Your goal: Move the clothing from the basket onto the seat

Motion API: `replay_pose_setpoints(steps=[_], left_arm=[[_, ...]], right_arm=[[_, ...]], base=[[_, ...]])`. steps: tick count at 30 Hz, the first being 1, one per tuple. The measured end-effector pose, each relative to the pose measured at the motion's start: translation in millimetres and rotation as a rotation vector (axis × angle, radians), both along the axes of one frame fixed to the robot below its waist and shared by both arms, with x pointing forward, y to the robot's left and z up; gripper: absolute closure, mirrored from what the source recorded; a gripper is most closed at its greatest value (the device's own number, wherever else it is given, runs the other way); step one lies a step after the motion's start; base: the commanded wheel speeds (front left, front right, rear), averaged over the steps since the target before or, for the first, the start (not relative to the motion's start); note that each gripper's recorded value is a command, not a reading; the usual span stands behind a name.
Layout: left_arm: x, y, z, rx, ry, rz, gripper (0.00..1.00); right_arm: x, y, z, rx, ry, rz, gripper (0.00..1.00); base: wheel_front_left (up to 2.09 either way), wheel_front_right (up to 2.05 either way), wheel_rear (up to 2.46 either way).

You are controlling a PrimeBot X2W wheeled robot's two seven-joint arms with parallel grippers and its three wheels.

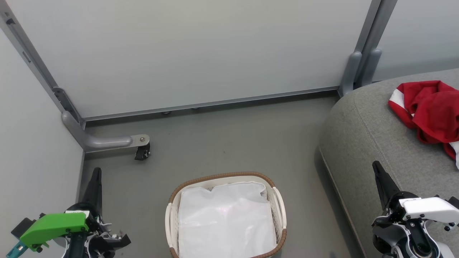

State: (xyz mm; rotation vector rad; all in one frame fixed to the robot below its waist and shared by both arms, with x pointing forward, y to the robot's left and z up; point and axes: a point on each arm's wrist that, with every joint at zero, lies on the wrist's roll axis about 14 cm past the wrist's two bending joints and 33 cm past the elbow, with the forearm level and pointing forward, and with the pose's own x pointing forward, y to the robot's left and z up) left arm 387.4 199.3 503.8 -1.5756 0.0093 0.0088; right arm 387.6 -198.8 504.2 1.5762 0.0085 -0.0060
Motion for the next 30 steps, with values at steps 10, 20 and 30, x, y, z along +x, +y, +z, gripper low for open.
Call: replay_pose_setpoints(steps=[10, 20, 30], left_arm=[[0.0, 0.0, 0.0, 0.000, 0.000, 0.000, 1.00], [0.0, 0.0, 0.0, 0.000, 0.000, 0.000, 1.00], [0.0, 0.0, 0.0, 0.000, 0.000, 0.000, 1.00]], right_arm=[[0.0, 0.0, 0.0, 0.000, 0.000, 0.000, 1.00], [0.0, 0.0, 0.0, 0.000, 0.000, 0.000, 1.00], [0.0, 0.0, 0.0, 0.000, 0.000, 0.000, 1.00]], base=[[0.00, 0.00, 0.00], [0.00, 0.00, 0.00], [0.00, 0.00, 0.00]])
